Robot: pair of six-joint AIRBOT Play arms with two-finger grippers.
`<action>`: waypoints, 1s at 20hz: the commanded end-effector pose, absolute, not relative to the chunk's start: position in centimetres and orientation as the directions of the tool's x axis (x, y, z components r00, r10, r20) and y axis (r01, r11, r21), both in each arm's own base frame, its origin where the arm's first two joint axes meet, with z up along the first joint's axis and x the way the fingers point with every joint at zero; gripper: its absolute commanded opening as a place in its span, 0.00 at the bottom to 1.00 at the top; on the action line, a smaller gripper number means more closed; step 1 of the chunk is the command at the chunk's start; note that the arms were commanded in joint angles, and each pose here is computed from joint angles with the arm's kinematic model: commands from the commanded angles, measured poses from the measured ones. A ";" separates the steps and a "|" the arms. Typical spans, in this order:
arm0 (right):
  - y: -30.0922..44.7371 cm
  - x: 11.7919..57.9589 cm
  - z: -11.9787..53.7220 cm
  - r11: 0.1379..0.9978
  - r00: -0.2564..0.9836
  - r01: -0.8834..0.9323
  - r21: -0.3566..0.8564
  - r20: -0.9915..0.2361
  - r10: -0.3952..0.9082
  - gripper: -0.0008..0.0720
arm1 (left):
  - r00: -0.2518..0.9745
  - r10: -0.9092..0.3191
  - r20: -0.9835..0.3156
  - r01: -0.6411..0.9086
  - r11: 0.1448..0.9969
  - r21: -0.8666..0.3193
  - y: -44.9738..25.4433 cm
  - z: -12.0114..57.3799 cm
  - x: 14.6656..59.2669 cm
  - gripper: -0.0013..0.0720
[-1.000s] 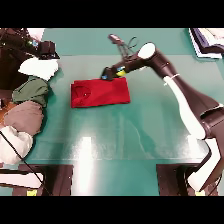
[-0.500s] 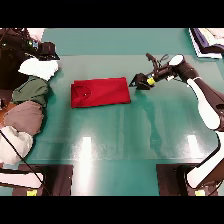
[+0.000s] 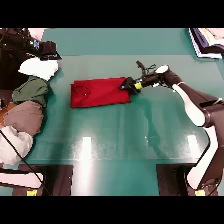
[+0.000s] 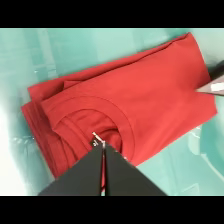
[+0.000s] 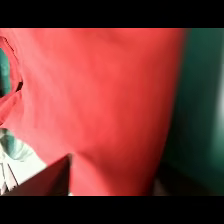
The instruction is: Fold the shirts.
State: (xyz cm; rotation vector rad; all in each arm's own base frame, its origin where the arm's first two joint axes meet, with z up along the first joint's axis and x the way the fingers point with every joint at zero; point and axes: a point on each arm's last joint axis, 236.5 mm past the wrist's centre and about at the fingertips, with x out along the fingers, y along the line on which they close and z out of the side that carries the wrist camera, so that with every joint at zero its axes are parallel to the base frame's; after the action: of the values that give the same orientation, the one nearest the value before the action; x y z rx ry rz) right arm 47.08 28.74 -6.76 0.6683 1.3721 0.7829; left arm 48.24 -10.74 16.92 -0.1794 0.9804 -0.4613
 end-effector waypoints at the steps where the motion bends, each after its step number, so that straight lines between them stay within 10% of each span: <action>1: 32.6 47.7 -6.0 0.555 0.024 -0.163 0.816 -0.559 0.829 0.58 | 0.461 -0.460 -0.759 0.297 0.886 -0.357 -10.9 16.9 48.0 0.05; 3: 33.8 48.0 -5.0 0.547 0.035 -0.230 0.805 -0.555 0.831 0.09 | 0.450 -0.461 -0.765 0.298 0.885 -0.358 -10.9 16.8 47.8 0.05; 4: 33.9 48.1 -4.2 0.536 0.032 -0.268 0.801 -0.549 0.835 0.03 | 0.443 -0.462 -0.768 0.299 0.884 -0.359 -10.9 16.7 47.6 0.05; 10: 25.1 48.3 -0.2 0.612 0.068 -0.294 0.734 -0.622 0.780 0.03 | 0.427 -0.463 -0.777 0.300 0.883 -0.361 -11.0 16.5 47.2 0.05; 20: -9.1 44.3 4.2 0.763 0.597 0.232 0.604 -0.707 0.378 0.03 | 0.427 -0.479 -0.766 0.305 0.875 -0.377 -11.3 16.7 47.2 0.05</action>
State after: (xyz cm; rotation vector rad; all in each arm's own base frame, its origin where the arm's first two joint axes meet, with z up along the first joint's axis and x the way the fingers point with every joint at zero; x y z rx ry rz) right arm 46.75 0.19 3.28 0.6504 1.0779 0.3317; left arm 47.28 -11.06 16.55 -0.1817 1.0206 -0.4830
